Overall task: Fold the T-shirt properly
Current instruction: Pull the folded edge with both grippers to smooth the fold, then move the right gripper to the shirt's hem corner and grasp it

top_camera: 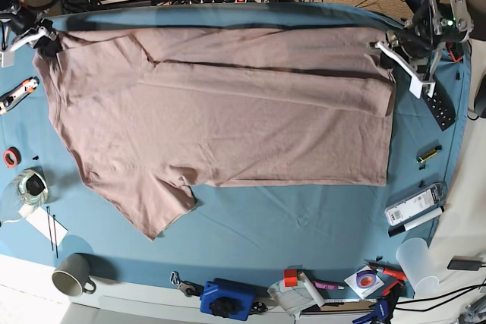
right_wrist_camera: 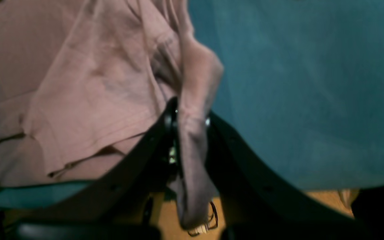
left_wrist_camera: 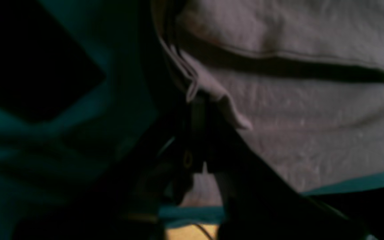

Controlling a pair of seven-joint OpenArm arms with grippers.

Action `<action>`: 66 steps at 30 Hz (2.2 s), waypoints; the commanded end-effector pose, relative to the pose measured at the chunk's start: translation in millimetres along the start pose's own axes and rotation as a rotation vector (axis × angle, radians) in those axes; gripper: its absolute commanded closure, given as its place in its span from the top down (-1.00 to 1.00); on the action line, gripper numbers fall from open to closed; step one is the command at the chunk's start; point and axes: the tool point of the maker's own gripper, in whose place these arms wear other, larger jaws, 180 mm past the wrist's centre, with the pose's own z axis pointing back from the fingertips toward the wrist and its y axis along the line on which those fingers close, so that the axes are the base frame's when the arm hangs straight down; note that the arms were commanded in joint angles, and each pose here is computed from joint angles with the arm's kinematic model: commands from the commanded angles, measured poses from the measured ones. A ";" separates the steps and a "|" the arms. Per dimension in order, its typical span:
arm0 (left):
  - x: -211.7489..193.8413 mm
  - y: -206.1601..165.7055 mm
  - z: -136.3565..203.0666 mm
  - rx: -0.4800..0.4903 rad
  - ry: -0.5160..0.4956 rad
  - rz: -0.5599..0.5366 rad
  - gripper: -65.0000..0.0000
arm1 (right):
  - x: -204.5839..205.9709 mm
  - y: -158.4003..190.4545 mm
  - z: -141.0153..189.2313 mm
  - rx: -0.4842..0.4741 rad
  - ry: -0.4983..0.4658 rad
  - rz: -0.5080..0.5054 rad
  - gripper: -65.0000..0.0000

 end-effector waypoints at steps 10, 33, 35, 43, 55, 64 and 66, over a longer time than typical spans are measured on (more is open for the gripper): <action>-21.8 9.7 4.3 0.037 0.084 -0.007 -1.00 | -4.3 -5.5 19.6 -0.001 -0.002 0.012 -1.00; 42.8 -1.6 50.1 0.170 -0.160 -0.210 -0.09 | 80.5 15.7 64.2 0.180 -0.345 -0.027 -0.48; 51.2 -8.0 57.2 0.165 -0.202 -0.227 -0.09 | 89.2 11.9 71.8 0.167 -0.379 -0.023 -0.48; 78.5 -17.4 67.2 0.144 -0.370 -0.247 -0.09 | 151.2 -0.2 76.6 0.039 -0.522 0.067 -0.48; 74.1 -36.1 64.5 0.044 -0.356 -0.289 -0.09 | 235.1 54.9 -29.4 -0.181 -0.378 0.451 -0.48; 73.8 -36.0 64.4 0.044 -0.355 -0.289 -0.09 | 230.6 65.0 -129.0 -0.074 -0.199 0.330 -0.48; 74.0 -36.1 64.4 0.044 -0.355 -0.289 -0.09 | 224.6 68.1 -139.7 -0.061 -0.162 0.328 -0.48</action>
